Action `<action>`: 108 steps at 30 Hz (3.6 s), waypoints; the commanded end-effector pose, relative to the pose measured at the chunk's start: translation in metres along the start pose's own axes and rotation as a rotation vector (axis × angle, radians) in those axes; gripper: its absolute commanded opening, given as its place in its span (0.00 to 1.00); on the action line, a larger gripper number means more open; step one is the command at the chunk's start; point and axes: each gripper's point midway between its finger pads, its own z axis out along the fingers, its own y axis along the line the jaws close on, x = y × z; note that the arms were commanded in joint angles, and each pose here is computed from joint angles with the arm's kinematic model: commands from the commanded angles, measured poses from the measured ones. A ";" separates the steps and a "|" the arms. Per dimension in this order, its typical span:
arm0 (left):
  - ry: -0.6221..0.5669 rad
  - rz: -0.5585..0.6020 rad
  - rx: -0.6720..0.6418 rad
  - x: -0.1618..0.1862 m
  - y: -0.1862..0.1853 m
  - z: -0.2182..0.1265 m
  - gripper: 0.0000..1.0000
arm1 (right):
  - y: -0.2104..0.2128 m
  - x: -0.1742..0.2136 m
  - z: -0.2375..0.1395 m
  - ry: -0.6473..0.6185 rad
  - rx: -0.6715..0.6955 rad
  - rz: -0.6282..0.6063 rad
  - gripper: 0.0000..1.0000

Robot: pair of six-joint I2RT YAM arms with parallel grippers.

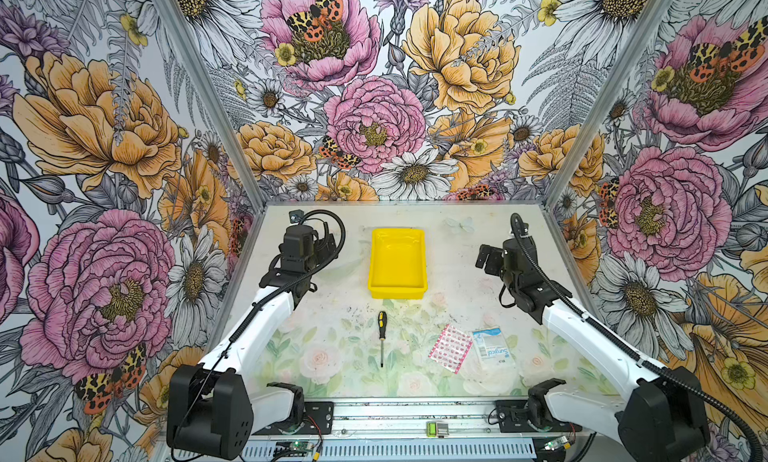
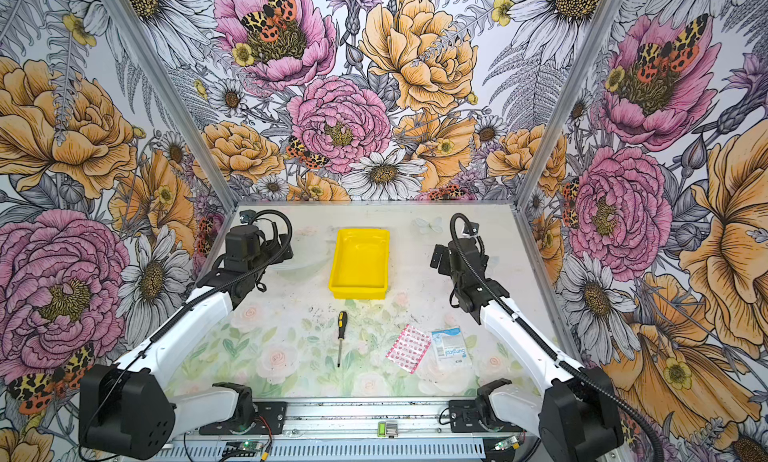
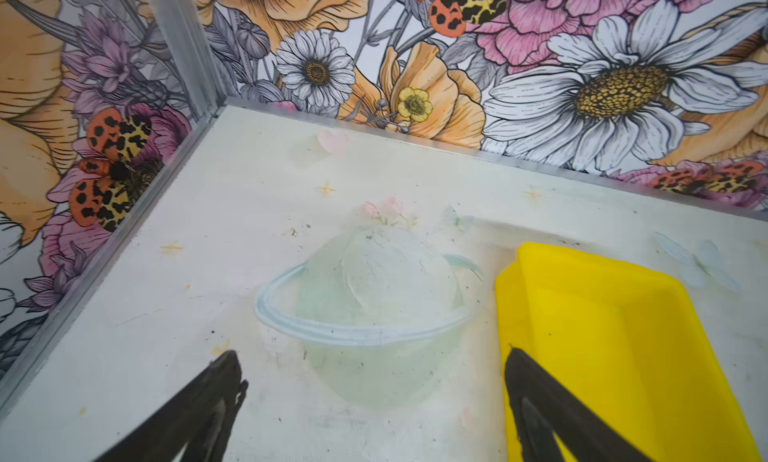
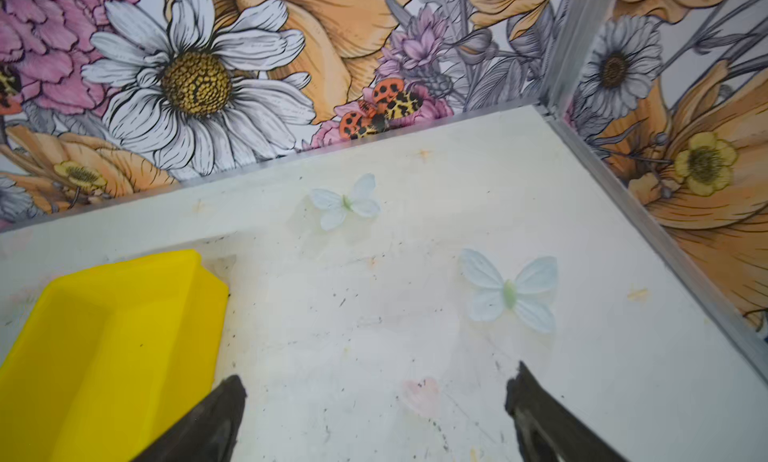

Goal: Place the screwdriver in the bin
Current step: 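Move the left gripper over the screwdriver handle while the right arm reaches inward, then lower the left gripper and close it on the yellow-black screwdriver handle, then lift the screwdriver with the left gripper and carry it over the yellow bin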

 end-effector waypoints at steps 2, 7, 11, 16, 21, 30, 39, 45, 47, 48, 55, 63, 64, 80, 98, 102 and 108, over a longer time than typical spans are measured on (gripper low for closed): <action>0.266 -0.072 0.062 0.054 -0.023 -0.021 0.99 | 0.061 0.009 -0.015 0.081 -0.259 -0.170 1.00; 0.386 -0.095 0.131 0.082 -0.058 -0.052 0.99 | 0.119 0.023 -0.054 0.073 -0.543 -0.365 1.00; 0.475 -0.158 0.174 0.113 -0.077 -0.063 0.99 | 0.139 0.035 -0.081 0.064 -0.682 -0.427 1.00; 0.531 -0.206 0.152 0.143 -0.088 -0.070 0.99 | 0.163 0.061 -0.112 0.098 -0.873 -0.497 0.99; 0.586 -0.187 0.132 0.170 -0.099 -0.070 0.99 | 0.179 0.085 -0.139 0.101 -0.959 -0.571 1.00; 0.649 -0.161 0.089 0.212 -0.116 -0.057 0.93 | 0.204 0.128 -0.180 0.139 -1.130 -0.698 1.00; 0.700 -0.097 0.027 0.242 -0.125 -0.038 0.86 | 0.203 0.149 -0.198 0.146 -1.198 -0.766 0.99; 0.701 -0.059 -0.007 0.251 -0.128 -0.029 0.74 | 0.196 0.157 -0.197 0.165 -1.187 -0.756 0.99; 0.707 -0.045 -0.022 0.256 -0.127 -0.026 0.68 | 0.192 0.160 -0.195 0.168 -1.174 -0.751 0.99; 0.712 -0.039 -0.027 0.259 -0.127 -0.026 0.65 | 0.189 0.160 -0.194 0.166 -1.166 -0.747 1.00; 0.724 -0.015 -0.067 0.275 -0.124 -0.024 0.42 | 0.186 0.156 -0.192 0.148 -1.134 -0.741 1.00; 0.736 0.006 -0.077 0.285 -0.125 -0.027 0.19 | 0.183 0.151 -0.190 0.129 -1.108 -0.737 0.99; 0.735 0.003 -0.073 0.284 -0.126 -0.029 0.15 | 0.183 0.149 -0.190 0.125 -1.104 -0.734 1.00; 0.453 -0.020 0.021 0.171 -0.140 -0.076 0.00 | 0.160 0.102 -0.179 -0.020 -0.914 -0.620 1.00; 0.284 0.073 0.167 0.028 -0.188 -0.035 0.00 | 0.151 0.048 -0.130 -0.030 -0.682 -0.571 1.00; 0.296 0.069 0.193 0.021 -0.195 -0.019 0.00 | 0.152 0.040 -0.117 -0.022 -0.634 -0.563 0.99; 0.294 0.058 0.209 0.017 -0.205 0.008 0.00 | 0.149 0.032 -0.104 -0.011 -0.578 -0.532 0.99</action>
